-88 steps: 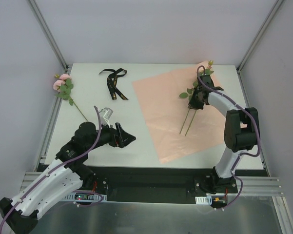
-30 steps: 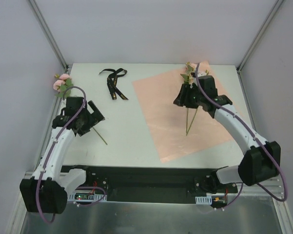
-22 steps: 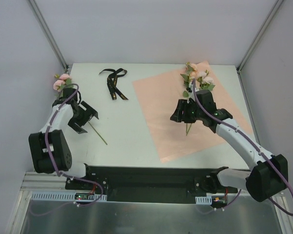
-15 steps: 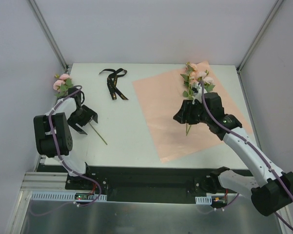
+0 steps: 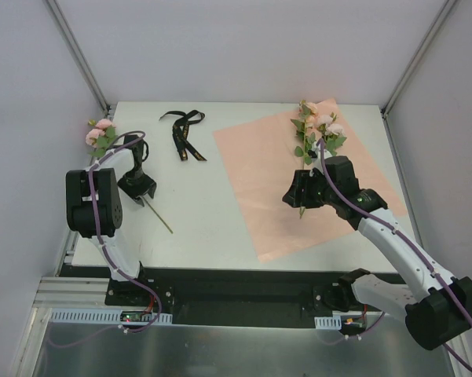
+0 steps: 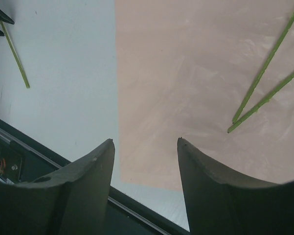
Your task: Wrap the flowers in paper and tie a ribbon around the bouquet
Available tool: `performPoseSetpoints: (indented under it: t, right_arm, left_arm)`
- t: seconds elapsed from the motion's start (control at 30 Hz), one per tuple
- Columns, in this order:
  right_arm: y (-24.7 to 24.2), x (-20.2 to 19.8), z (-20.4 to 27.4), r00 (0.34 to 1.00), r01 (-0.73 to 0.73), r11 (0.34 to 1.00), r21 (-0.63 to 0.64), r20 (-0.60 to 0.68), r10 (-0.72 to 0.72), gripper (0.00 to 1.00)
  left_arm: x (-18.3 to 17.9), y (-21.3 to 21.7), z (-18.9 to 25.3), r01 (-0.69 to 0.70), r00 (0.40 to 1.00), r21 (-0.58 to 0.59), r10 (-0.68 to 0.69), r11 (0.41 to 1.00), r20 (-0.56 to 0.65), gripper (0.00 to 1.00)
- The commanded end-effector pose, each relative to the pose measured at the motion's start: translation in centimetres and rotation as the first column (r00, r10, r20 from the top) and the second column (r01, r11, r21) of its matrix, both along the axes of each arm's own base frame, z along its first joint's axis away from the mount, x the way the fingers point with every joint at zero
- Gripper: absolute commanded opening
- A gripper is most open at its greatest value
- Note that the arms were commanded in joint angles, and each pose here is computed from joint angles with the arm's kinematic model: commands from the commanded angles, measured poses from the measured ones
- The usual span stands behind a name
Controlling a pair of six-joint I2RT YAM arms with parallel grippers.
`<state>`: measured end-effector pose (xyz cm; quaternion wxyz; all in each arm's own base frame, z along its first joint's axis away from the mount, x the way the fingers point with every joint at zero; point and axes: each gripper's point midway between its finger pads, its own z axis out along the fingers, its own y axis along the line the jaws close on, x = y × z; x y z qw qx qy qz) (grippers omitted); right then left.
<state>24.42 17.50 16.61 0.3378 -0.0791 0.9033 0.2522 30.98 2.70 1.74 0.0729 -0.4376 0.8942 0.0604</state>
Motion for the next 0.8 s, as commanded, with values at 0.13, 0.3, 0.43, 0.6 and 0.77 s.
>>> performPoseSetpoints:
  t: [0.13, 0.3, 0.43, 0.6, 0.77]
  right_arm:
    - [-0.1, 0.0, 1.2, 0.999, -0.005, 1.000, 0.004, 0.031, 0.005, 0.57]
    - [1.3, -0.1, 1.7, 0.999, -0.037, 0.997, 0.070, 0.007, 0.036, 0.66]
    - [2.9, 0.2, 2.6, 0.997, -0.075, 0.987, 0.142, -0.009, 0.077, 0.71]
    - [5.7, 1.1, 5.6, 0.993, -0.121, 0.943, 0.310, 0.037, 0.116, 0.75]
    - [7.9, 1.5, 7.5, 0.995, -0.101, 0.864, 0.493, 0.026, 0.101, 0.78]
  left_arm:
    - [-0.6, 0.4, 0.7, -0.003, 1.000, 0.047, 0.003, 0.999, -0.007, 0.00]
    - [0.0, -1.4, 6.7, 0.129, 0.970, 0.082, -0.143, 0.988, 0.195, 0.00]
    - [-0.5, -7.3, 12.6, 0.382, 0.828, 0.038, -0.360, 0.923, 0.431, 0.00]
    - [-4.5, -16.3, 19.0, 0.733, 0.429, 0.029, -0.494, 0.680, 0.756, 0.00]
    - [-9.4, -24.2, 20.5, 0.914, 0.133, 0.082, -0.484, 0.398, 0.865, 0.00]
